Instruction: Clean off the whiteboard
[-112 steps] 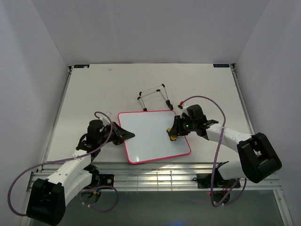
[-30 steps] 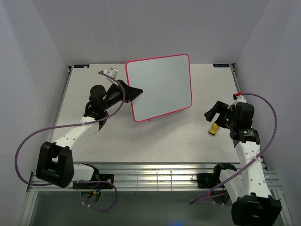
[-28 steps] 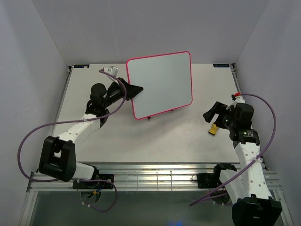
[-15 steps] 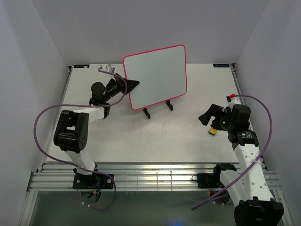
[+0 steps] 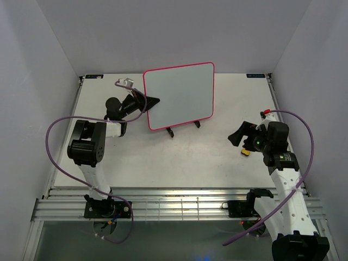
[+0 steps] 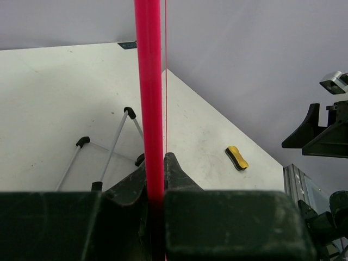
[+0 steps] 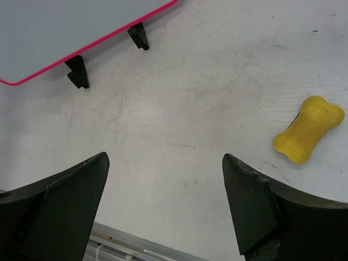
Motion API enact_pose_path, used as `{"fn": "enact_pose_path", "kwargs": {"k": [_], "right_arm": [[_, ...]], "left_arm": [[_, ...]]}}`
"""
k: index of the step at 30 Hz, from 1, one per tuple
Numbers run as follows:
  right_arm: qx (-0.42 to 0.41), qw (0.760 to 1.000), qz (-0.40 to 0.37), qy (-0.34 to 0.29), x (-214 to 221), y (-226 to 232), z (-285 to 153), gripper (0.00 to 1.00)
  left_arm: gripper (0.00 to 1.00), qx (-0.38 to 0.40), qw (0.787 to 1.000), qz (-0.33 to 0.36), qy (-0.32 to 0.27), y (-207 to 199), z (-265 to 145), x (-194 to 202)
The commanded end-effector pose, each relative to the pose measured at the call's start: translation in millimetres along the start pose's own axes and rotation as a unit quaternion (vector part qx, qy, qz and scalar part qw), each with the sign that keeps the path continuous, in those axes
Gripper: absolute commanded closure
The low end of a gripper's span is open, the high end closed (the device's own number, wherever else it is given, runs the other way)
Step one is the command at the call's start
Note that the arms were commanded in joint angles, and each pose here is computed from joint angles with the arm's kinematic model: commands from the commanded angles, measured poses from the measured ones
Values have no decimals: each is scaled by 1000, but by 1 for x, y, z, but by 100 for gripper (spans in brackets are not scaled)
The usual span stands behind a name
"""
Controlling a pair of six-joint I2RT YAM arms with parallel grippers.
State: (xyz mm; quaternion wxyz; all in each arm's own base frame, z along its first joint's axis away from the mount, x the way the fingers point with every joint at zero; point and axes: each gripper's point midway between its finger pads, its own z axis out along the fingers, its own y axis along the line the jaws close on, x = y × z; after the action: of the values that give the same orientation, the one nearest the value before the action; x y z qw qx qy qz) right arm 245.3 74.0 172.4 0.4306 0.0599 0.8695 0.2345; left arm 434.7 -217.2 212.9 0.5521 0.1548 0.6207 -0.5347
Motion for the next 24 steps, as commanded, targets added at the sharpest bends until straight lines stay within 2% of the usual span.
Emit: {"fn": "enact_pose_path", "kwargs": {"k": [1,24], "right_arm": [[-19,1000,-18,-9,-6,9,-3,10],[-40,999,-30,-5,-2,19,-3,10]], "left_arm": [[100,56,992,92,-67,-28,3,-53],[100,37,993,105,-25,22,-28,9]]}}
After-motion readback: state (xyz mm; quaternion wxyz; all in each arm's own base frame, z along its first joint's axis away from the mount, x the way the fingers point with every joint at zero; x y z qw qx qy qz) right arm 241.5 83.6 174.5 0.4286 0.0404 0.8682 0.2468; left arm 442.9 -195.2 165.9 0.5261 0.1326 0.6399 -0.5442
